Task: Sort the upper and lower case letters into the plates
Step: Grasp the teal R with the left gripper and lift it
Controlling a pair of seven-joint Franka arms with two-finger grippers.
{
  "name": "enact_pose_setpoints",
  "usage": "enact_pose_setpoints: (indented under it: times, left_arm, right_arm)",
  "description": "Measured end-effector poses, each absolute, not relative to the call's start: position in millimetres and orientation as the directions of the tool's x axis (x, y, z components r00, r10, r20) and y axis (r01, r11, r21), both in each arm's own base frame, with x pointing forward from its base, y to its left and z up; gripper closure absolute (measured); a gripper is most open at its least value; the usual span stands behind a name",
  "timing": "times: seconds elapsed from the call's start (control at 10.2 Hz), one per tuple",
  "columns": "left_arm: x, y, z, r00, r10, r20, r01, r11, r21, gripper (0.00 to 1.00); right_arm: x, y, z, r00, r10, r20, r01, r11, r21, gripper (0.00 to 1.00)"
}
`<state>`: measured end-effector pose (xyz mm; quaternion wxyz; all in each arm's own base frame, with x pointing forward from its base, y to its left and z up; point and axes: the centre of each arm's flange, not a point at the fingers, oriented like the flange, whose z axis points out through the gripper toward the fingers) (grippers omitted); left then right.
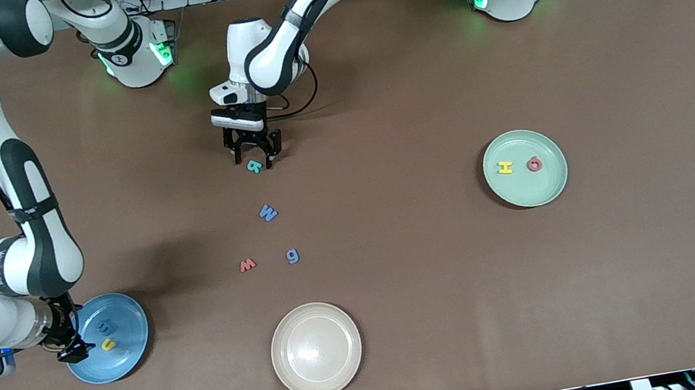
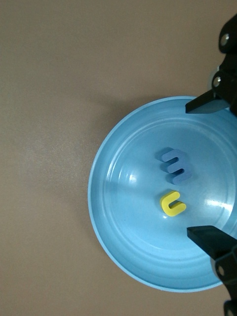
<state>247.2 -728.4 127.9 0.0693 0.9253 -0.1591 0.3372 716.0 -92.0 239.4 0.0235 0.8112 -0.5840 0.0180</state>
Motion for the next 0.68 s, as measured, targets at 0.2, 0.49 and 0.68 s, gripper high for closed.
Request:
enact_pose_setpoints:
  times: [0.2, 0.49, 0.68]
  left_arm:
    - [248.5, -729.6, 130.5, 0.723, -0.241, 0.647, -0.337, -0.941, 0.027, 0.5]
    - [249.4, -729.5, 131.1, 0.724, -0.239, 0.647, -0.336, -0.942, 0.028, 0.57]
    - [249.9, -729.6, 131.6, 0.724, -0.238, 0.648, -0.335, -0.942, 0.029, 0.6]
  right_arm:
    - [716.0, -92.0, 239.4, 0.318, -0.946, 0.057, -0.948, -0.317, 0.017, 0.0]
    - [716.0, -92.0, 239.4, 0.318, -0.946, 0.057, -0.948, -0.318, 0.017, 0.0]
    - [716.0, -92.0, 239.4, 0.318, -0.946, 0.057, -0.948, -0.318, 0.017, 0.0]
